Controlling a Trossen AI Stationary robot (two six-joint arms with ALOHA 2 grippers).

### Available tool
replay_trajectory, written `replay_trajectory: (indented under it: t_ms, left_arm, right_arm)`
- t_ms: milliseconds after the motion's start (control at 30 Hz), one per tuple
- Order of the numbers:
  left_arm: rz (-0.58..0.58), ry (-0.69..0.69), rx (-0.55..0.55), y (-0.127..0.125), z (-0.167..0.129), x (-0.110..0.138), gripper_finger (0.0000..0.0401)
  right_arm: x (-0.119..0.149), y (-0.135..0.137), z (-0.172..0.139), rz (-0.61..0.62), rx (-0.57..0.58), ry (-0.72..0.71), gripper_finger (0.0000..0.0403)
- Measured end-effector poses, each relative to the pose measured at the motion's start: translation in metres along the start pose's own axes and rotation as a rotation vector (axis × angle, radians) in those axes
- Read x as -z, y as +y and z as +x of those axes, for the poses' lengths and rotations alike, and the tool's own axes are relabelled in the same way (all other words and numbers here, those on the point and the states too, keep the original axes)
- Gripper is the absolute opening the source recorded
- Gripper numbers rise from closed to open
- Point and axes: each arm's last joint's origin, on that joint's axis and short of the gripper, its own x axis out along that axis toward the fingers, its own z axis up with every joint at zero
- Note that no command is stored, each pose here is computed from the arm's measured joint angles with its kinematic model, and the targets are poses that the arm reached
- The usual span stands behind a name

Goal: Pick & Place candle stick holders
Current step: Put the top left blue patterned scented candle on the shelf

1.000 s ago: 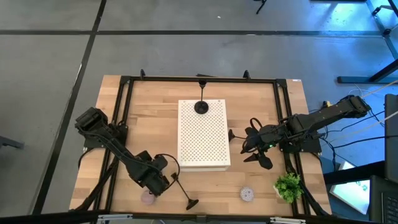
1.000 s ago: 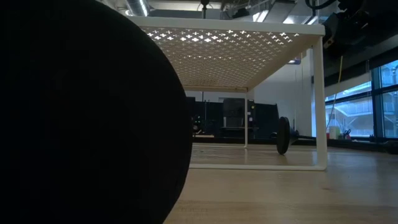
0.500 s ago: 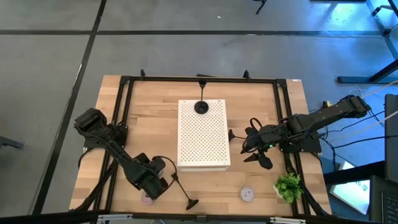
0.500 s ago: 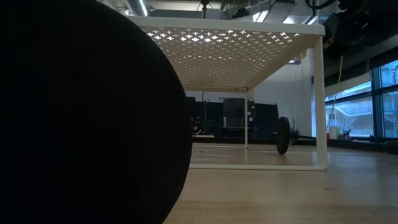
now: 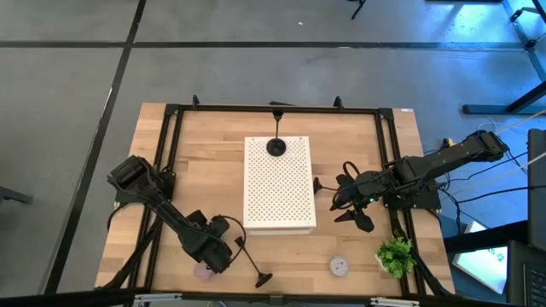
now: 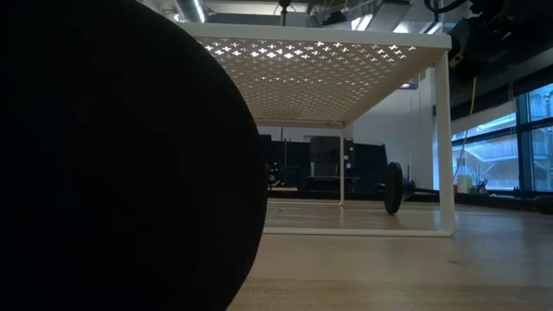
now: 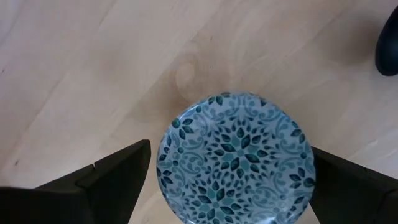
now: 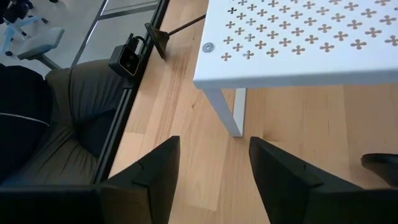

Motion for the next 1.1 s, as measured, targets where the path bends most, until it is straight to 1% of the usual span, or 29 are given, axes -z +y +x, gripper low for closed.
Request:
replay_trajectory:
  t_ms: [100,200,267,400,533,600,633,800,933,1100]
  left_arm:
    - [0.007,0.001,-0.002,-0.001,0.001,0.000,0.0379]
    - [0.007,-0.002,0.001,-0.001,0.001,0.000,0.0365]
    - [0.005,0.003,0.002,-0.001,0.001,0.000,0.0347]
    - [0.006,0.000,0.006,-0.001,0.001,0.000,0.0294]
    - [0.025,0.009,-0.004,-0.002,-0.002,-0.001,0.0292]
    - [0.042,0.027,-0.048,0.002,-0.010,-0.002,0.0292]
    - [0.045,0.028,-0.062,0.003,-0.018,-0.003,0.0292]
    - [0.035,0.000,-0.033,0.009,-0.072,-0.012,0.0292]
    - [0.040,-0.134,0.143,0.008,-0.119,-0.029,0.0292]
    - [0.108,-0.283,0.268,0.001,-0.159,-0.066,0.0292]
  right_arm:
    - [0.000,0.000,0.000,-0.001,0.004,-0.002,0.0195]
    - [0.000,0.000,0.000,-0.001,0.003,-0.003,0.0195]
    - [0.000,0.000,0.000,-0.001,0.003,-0.003,0.0195]
    - [0.000,0.000,0.000,-0.002,0.004,-0.004,0.0195]
    - [-0.001,0.000,0.000,-0.002,0.005,-0.008,0.0195]
    - [-0.001,0.000,0.000,-0.002,0.003,-0.011,0.0195]
    - [-0.001,0.000,0.000,-0.002,0.003,-0.012,0.0195]
    - [-0.001,0.000,0.000,-0.003,0.002,-0.015,0.0195]
    - [-0.001,0.000,0.000,-0.003,0.002,-0.016,0.0195]
    - [-0.001,0.000,0.000,-0.003,-0.002,-0.015,0.0195]
